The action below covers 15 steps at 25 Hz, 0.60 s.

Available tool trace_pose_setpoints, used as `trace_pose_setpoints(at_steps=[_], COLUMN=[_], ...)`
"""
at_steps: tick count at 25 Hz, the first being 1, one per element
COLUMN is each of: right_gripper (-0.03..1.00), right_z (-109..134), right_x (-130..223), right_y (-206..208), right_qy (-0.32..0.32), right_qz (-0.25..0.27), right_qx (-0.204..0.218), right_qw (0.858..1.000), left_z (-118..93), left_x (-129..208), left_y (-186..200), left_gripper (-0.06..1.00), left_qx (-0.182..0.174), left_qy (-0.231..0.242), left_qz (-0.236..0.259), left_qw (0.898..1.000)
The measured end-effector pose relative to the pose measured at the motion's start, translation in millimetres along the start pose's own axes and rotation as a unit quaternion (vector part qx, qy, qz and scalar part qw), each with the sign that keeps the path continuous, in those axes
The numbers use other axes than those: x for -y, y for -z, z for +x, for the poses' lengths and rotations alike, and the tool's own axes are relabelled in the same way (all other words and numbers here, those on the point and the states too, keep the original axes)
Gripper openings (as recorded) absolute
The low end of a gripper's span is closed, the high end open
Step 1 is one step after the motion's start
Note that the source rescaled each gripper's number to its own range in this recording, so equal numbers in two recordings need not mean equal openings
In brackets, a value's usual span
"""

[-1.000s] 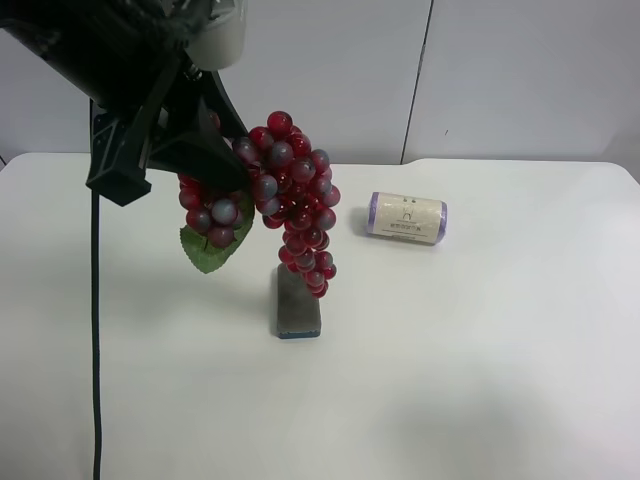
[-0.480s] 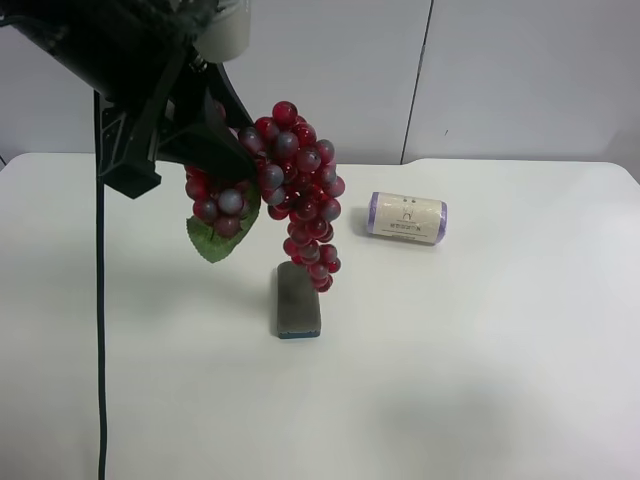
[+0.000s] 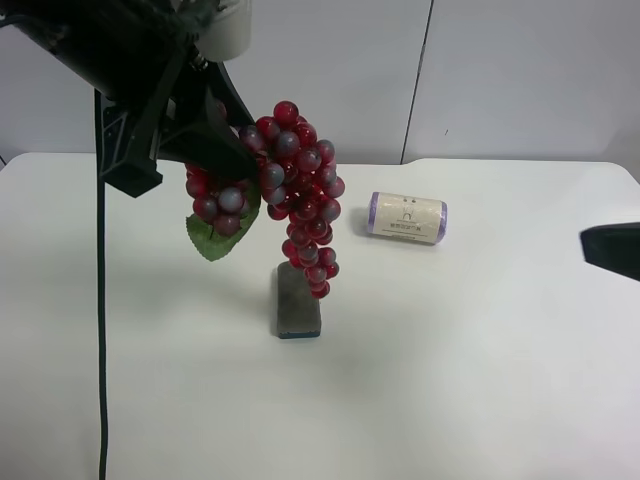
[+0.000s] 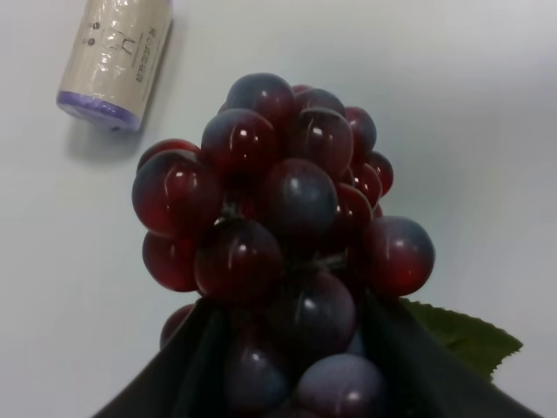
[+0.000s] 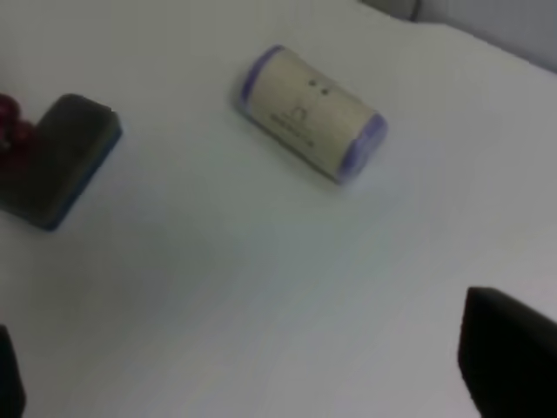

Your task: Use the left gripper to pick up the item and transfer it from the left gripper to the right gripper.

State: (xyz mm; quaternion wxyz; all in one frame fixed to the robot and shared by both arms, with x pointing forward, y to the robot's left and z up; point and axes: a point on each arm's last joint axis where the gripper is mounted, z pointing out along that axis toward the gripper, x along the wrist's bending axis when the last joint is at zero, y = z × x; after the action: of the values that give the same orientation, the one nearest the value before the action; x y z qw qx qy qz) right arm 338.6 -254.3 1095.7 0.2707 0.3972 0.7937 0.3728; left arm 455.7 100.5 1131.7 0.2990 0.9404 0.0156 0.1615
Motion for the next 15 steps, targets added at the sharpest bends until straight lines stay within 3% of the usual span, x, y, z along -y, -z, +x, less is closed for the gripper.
trace_pose_setpoints(at_steps=[7, 15], right_gripper=[1.0, 1.0], right_z=[20, 64], right_x=[-28, -38], right_y=[-55, -102], right_qy=[0.088, 0.149], right_qz=[-0.04, -0.058], right_qx=[-0.08, -0.152], right_qw=[0.992, 0.975], left_z=[0, 4], left_x=[0, -3], left_y=[0, 0], left_gripper=[0.01, 0.01], left_qx=[0.0, -0.021], left_qy=[0.0, 0.0], left_qz=[0.0, -0.016], left_qw=[1.0, 1.0])
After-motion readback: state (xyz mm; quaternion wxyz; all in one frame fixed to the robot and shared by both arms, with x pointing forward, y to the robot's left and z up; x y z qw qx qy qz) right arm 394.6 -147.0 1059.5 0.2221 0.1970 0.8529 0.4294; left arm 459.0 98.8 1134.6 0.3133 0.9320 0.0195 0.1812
